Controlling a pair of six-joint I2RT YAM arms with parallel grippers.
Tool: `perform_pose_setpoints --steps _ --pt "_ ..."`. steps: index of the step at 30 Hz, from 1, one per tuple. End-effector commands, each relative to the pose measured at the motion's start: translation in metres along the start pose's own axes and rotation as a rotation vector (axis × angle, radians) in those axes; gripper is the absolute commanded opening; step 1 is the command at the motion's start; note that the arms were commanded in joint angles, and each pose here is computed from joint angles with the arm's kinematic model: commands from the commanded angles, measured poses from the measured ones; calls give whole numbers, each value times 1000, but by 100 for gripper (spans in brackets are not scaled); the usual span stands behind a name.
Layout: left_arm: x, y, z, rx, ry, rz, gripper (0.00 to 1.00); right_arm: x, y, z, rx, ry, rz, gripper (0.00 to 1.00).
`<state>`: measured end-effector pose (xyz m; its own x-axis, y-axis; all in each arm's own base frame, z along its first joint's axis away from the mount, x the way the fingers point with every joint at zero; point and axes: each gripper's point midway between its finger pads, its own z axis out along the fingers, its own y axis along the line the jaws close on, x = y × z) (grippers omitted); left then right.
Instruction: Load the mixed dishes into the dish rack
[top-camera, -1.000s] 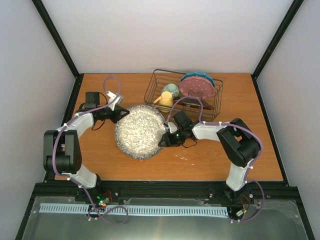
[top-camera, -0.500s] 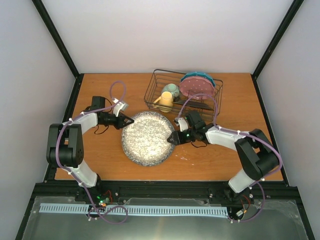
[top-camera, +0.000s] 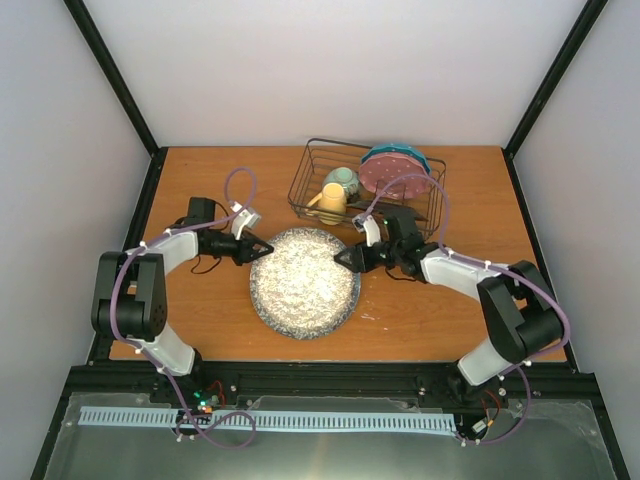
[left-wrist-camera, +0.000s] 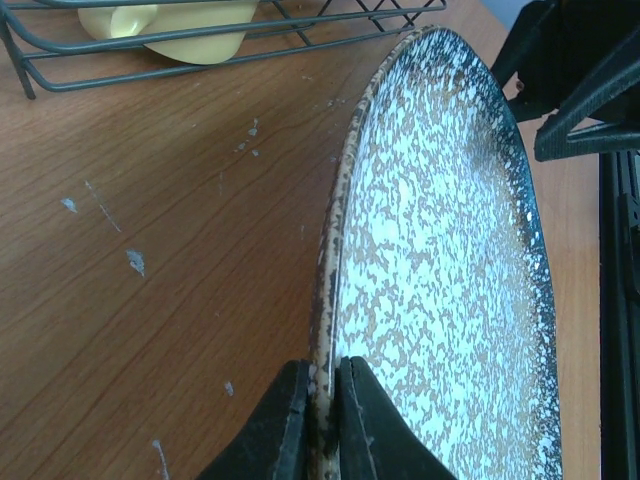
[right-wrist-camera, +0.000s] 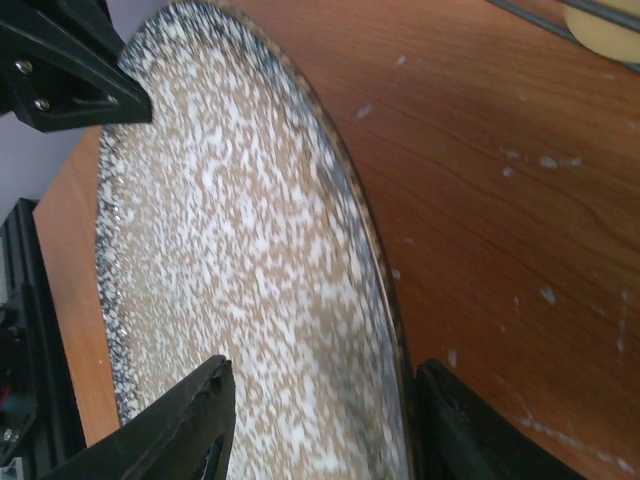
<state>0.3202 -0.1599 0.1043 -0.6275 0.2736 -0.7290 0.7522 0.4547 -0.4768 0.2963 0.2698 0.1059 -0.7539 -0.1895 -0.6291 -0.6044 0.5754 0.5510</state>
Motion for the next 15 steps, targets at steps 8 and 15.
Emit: perform_pose_setpoints --steps 8,15 --pt "-25 -16 5 90 -77 149 1 -35 45 18 -331 32 -106 47" --pt "-41 -7 7 94 -83 163 1 -25 62 9 -427 111 -130 28"
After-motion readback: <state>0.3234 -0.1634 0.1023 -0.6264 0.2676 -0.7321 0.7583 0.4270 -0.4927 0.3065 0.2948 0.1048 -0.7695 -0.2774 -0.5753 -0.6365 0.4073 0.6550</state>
